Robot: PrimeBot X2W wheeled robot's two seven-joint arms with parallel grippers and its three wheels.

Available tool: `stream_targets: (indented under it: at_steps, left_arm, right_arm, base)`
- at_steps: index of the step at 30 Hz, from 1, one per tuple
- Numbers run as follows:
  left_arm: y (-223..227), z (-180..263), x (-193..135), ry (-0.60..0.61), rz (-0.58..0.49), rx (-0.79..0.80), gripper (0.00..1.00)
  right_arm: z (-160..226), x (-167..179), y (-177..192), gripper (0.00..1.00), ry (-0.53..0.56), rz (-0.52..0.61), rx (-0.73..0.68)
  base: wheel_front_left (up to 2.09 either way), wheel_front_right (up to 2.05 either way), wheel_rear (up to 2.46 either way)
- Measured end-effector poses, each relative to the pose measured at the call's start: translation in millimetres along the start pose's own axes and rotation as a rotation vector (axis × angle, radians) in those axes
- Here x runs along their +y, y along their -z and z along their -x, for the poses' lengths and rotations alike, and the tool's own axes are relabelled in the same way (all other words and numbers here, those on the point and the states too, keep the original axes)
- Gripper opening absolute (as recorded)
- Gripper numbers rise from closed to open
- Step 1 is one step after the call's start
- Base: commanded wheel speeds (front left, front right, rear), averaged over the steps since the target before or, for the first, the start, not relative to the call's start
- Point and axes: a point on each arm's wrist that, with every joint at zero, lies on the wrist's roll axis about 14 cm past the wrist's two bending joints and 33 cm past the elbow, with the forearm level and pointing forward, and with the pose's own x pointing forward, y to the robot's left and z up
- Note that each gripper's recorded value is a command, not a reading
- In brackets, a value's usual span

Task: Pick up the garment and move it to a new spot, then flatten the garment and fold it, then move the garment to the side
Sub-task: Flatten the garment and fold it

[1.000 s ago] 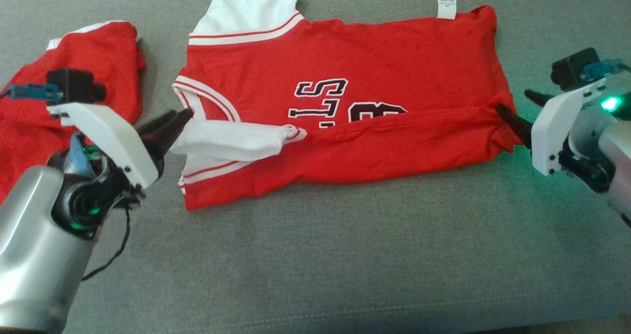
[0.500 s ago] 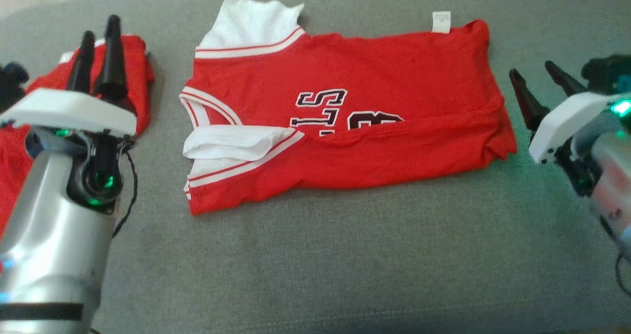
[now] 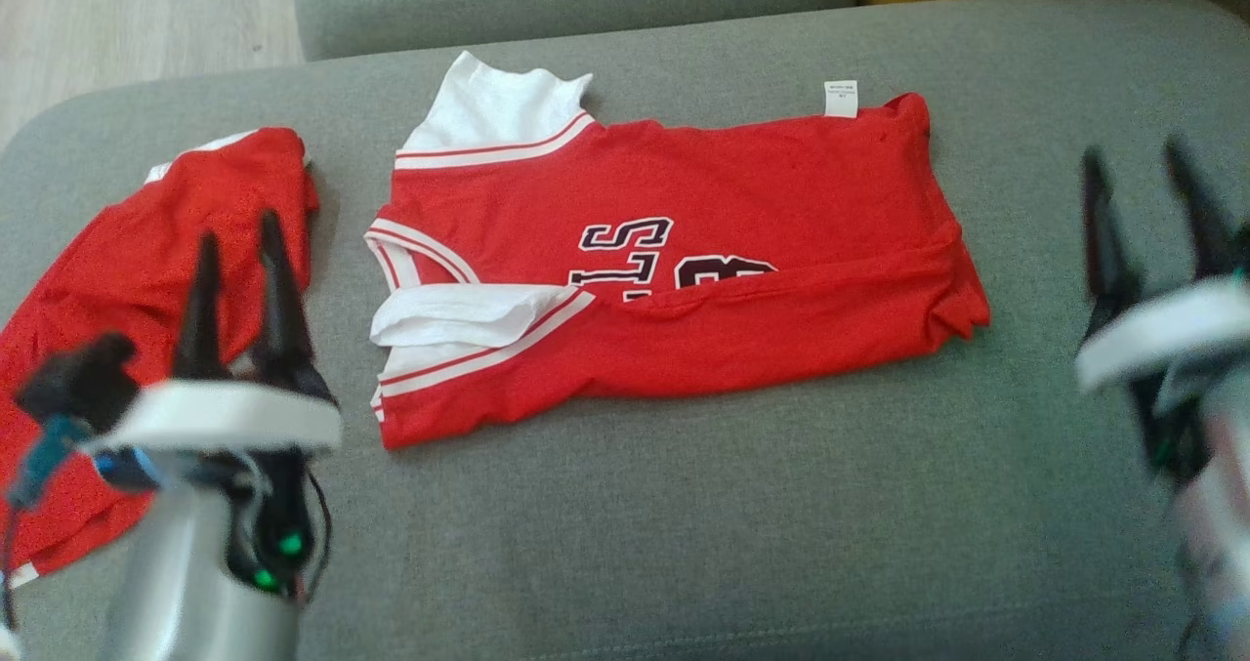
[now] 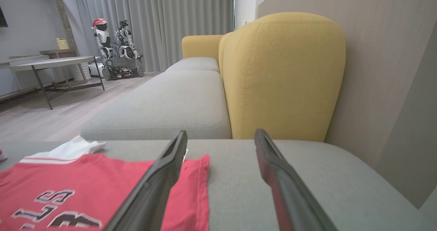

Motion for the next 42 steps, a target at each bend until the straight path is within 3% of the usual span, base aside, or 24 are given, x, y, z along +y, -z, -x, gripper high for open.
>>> stream_targets:
  at_steps: [6, 10, 21, 38, 39, 40, 41, 42]
  left_arm:
    - [32.4, 35.7, -1.5, 0.007, -0.081, 0.088, 1.0]
    - [57.0, 47.5, 0.2, 0.004, -0.121, 0.167, 1.0]
    - [118.9, 64.2, 13.3, -0.041, -0.177, 0.375, 1.0]
    - [171.3, 62.4, 36.7, -0.094, -0.451, 0.639, 1.0]
    - [171.8, 60.3, 36.0, -0.087, -0.455, 0.645, 0.89]
    - [171.9, 58.7, 35.2, -0.081, -0.453, 0.646, 0.3]
    - [172.9, 58.0, 33.9, -0.072, -0.448, 0.649, 0.0]
    - [174.0, 57.4, 31.9, -0.059, -0.444, 0.652, 0.0]
  right_arm:
    - [58.3, 46.9, 31.6, 1.0, 0.016, -0.008, -0.017]
    - [69.7, 59.1, 29.7, 1.0, 0.023, -0.011, -0.035]
    - [81.5, 52.7, 34.2, 1.0, 0.064, -0.012, -0.025]
    - [90.6, 43.0, 39.8, 1.0, 0.095, -0.008, -0.005]
    - [90.6, 42.4, 40.2, 1.0, 0.097, -0.008, -0.004]
    - [90.3, 42.2, 40.4, 1.0, 0.097, -0.008, -0.003]
    - [89.9, 41.3, 40.9, 1.0, 0.1, -0.01, -0.002]
    - [89.5, 39.5, 42.3, 1.0, 0.107, -0.018, 0.001]
  base:
    - [0.0, 0.0, 0.0]
    - [0.0, 0.0, 0.0]
    - [0.0, 0.0, 0.0]
    - [0.0, 0.0, 0.0]
    - [0.0, 0.0, 0.0]
    - [0.0, 0.0, 0.0]
    - [0.0, 0.0, 0.0]
    - [0.0, 0.0, 0.0]
